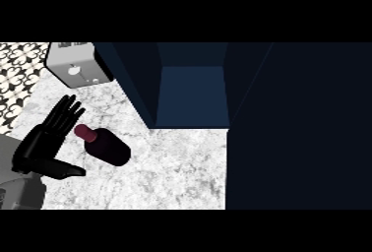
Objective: Pick up the wine, place it into the cabinet and close the cabinet
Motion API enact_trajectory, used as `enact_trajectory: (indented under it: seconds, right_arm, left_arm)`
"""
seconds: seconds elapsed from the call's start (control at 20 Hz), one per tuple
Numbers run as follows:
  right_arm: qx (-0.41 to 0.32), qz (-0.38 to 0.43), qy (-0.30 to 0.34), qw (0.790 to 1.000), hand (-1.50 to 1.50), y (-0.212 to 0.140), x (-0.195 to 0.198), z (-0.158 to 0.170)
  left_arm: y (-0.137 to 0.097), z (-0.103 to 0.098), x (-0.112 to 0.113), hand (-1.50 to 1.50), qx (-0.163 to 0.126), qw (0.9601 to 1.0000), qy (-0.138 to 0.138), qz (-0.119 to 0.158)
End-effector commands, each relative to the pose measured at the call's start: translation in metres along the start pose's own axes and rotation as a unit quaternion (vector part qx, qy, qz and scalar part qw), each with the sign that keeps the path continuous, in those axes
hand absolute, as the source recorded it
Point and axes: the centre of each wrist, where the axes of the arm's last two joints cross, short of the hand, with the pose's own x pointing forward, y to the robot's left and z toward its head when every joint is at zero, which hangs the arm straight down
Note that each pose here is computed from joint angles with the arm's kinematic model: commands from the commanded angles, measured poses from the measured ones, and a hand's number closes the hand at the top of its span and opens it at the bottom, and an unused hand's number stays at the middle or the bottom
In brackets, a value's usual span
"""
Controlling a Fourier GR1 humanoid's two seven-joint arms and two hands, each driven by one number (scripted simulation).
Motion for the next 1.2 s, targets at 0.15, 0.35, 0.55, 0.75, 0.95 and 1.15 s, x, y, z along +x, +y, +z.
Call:
enact_trajectory:
  seconds: [0.15, 0.35, 0.55, 0.75, 0.95, 1.15]
  right_arm:
    - [-0.002, 0.001, -0.006, 1.000, -1.50, 0.002, 0.018, 0.001]
    - [0.000, -0.004, -0.002, 1.000, -1.50, 0.021, 0.001, 0.005]
    - [-0.005, -0.006, 0.001, 1.000, -1.50, 0.001, -0.001, -0.010]
    - [-0.005, 0.000, -0.001, 1.000, -1.50, -0.001, 0.007, 0.002]
    - [-0.002, 0.005, -0.009, 1.000, -1.50, -0.001, 0.016, 0.006]
    - [-0.003, -0.002, -0.005, 1.000, -1.50, 0.001, 0.008, 0.000]
  left_arm:
    - [-0.004, -0.012, -0.037, -1.50, -0.014, 0.9999, 0.007, 0.007]
    - [0.003, -0.012, -0.054, -1.50, -0.002, 0.9998, 0.019, 0.009]
    - [0.004, -0.002, -0.065, -1.50, -0.007, 0.9993, 0.037, 0.008]
    - [-0.001, 0.006, -0.087, -1.50, -0.012, 0.9987, 0.044, 0.023]
    - [0.013, 0.002, -0.090, -1.50, -0.010, 0.9991, 0.040, 0.009]
    - [0.003, -0.004, -0.104, -1.50, -0.010, 0.9988, 0.041, 0.025]
